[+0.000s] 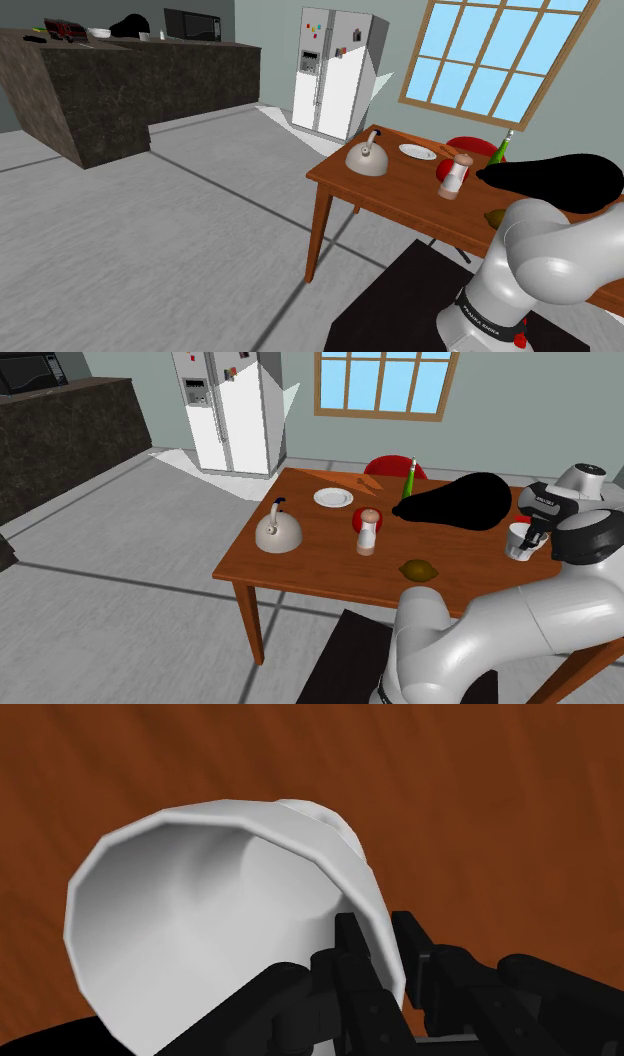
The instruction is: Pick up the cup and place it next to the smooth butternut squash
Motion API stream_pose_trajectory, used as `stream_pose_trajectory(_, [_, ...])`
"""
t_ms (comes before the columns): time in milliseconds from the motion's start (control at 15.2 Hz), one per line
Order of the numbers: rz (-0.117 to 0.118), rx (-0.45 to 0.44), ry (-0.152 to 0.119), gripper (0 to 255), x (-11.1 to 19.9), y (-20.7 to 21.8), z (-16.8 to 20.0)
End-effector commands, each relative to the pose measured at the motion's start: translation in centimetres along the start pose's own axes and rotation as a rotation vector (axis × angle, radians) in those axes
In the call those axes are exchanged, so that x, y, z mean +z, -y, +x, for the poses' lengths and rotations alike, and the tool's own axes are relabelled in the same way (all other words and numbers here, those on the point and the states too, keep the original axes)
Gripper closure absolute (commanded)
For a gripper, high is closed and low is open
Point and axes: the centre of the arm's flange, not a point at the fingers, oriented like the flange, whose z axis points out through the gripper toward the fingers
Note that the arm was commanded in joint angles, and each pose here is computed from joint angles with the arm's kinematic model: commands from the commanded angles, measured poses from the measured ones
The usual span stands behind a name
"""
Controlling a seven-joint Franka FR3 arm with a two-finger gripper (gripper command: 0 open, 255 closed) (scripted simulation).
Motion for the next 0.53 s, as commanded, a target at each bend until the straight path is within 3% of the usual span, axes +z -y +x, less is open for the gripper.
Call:
stream_pose_trajectory(0, [-0.001,0.0,0.0,255,-0.02,-0.01,0.0])
stream_pose_trajectory(66, [-0.001,0.0,0.0,255,-0.02,-0.01,0.0])
stream_pose_trajectory(132, [-0.001,0.0,0.0,0,-0.01,-0.01,0.0])
stream_pose_trajectory(462, [-0.001,0.0,0.0,0,-0.01,-0.01,0.0])
